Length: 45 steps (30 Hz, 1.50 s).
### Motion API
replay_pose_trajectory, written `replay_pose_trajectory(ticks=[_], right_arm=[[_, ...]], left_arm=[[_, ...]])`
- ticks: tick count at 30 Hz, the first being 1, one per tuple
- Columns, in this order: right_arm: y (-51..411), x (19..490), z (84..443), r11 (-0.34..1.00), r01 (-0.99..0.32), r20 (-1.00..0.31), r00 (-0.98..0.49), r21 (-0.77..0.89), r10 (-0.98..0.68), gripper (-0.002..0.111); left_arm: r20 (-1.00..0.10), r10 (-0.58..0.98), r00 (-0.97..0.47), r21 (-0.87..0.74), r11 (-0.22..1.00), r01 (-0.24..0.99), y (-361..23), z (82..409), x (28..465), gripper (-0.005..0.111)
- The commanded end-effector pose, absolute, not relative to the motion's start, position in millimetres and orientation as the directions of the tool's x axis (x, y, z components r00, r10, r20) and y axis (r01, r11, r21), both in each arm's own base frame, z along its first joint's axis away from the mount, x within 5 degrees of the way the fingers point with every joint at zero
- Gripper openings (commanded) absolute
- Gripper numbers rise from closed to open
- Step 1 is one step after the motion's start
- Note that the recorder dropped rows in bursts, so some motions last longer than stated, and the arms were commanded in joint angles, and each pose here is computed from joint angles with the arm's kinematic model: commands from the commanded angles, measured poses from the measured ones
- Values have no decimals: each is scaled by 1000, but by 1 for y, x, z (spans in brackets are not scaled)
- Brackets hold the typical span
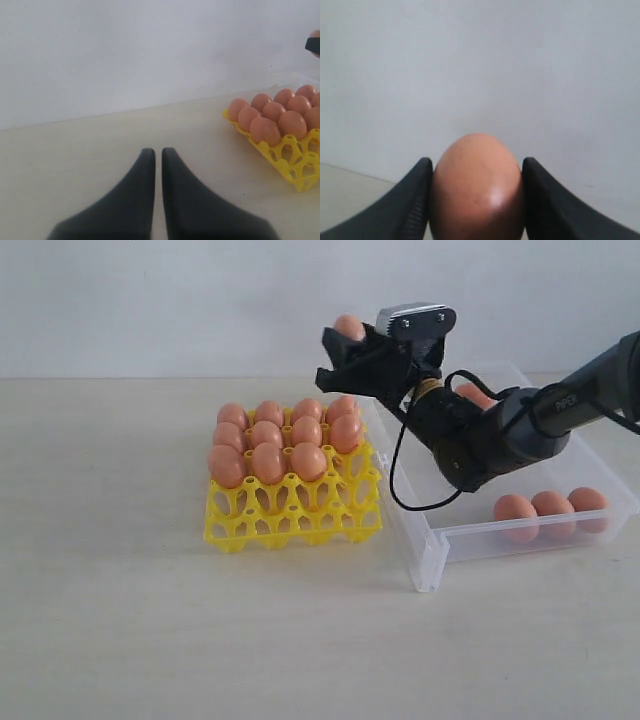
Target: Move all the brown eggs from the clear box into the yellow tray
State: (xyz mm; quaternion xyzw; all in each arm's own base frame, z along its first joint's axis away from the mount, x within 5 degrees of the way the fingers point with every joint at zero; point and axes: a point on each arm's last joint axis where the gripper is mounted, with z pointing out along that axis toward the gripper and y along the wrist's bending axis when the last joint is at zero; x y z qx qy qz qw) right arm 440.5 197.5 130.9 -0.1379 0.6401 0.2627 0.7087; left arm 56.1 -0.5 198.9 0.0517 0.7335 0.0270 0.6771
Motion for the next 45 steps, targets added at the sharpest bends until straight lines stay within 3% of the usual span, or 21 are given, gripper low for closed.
replay_pose_trajectory(ticks=[1,4,10,15,38,42,45], right_arm=[[217,420,147,545,-780,-918,-94,308,384,0],[224,411,140,459,-835,-932,-161,304,325,0],[223,390,121,233,-958,-986,-161,166,40,0],[182,393,108,308,-927,-976,-216,212,21,0],[92,398,94,456,-849,-956,-294,266,9,0],[91,396,106,433,-864,-957,-290,259,-7,0],[116,387,113,377,-894,-962,-273,243,-27,0]], left_arm=[[-991,106,-78,102,994,45,-1,198,56,4],[-991,106,-78,102,994,45,-1,198,56,4],[-991,106,-78,102,994,45,-1,198,56,4],[-991,106,-78,102,994,45,-1,198,56,4],[-991,106,-78,102,994,45,-1,198,56,4],[-991,106,-78,102,994,45,-1,198,56,4],[-991,106,-78,102,994,45,-1,198,56,4]])
